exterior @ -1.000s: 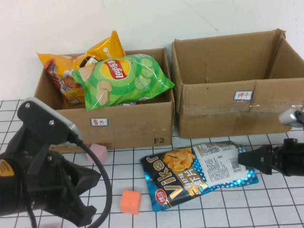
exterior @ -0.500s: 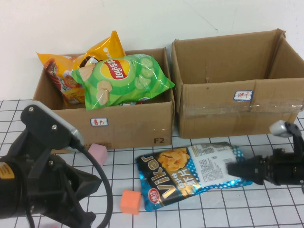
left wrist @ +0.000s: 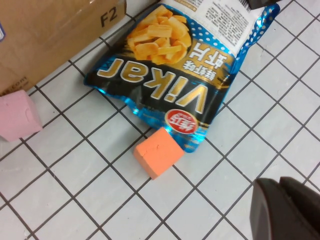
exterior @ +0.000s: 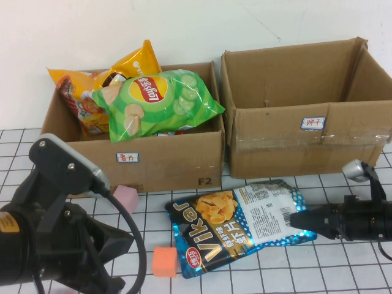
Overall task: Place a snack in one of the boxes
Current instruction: Pick up the potato chip
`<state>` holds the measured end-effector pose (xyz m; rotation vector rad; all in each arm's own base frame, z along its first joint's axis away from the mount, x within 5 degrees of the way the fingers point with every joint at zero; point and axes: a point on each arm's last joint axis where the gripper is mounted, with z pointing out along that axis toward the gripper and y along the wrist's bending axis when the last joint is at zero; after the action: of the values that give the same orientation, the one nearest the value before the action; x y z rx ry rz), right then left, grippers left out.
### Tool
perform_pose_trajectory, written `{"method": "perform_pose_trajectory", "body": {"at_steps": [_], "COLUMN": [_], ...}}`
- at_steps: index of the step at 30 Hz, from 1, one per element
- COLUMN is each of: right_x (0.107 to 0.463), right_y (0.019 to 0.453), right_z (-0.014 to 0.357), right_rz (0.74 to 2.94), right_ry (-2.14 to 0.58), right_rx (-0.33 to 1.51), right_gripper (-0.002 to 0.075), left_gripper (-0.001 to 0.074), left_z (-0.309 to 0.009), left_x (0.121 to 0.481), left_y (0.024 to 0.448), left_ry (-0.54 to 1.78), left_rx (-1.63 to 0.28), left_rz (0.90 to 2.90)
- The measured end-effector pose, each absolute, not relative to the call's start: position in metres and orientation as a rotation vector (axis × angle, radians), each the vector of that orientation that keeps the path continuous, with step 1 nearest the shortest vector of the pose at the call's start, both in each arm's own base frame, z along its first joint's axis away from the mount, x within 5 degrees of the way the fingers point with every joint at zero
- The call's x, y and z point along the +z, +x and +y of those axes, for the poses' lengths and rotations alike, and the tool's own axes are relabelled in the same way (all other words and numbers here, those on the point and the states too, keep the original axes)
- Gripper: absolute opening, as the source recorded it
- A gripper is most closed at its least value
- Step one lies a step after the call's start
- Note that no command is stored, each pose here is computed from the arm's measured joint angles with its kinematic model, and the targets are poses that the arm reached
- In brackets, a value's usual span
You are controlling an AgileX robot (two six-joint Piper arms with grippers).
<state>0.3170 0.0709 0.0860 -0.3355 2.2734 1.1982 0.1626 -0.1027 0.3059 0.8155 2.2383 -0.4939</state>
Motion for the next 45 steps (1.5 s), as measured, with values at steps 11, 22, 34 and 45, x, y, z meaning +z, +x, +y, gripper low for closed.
{"method": "perform_pose_trajectory", "body": {"at_steps": [11,22,34,45], "right_x": [0.092,0.116,0.190,0.202], "right_y": [0.314,0.311,0.297,0.286], "right_z": [0.077,0.079,0.081,0.079], "right_rz": [2.183,2.090,1.955,2.003], "right_ry": [-0.355,-0.399,-0.546,-0.694], "right_rx": [1.343,1.399,1.337,1.207], "right_gripper": [0.0005,0.0000,-0.0001,-0.0001], "left_gripper": [-0.0001,-0.0001,-0.0001,-0.0001], "left_z": [-0.103,-0.103,-0.102,-0.101], "left_x": [0.306,0.307,0.309,0.310], "left_y": [0.162,0.164,0.167,0.169], "left_ry": [0.827,0.786,0.700,0.681], "left_rx": [-0.493,-0.497,-0.499,-0.491], "left_rz": [2.234,2.229,2.224,2.211]}}
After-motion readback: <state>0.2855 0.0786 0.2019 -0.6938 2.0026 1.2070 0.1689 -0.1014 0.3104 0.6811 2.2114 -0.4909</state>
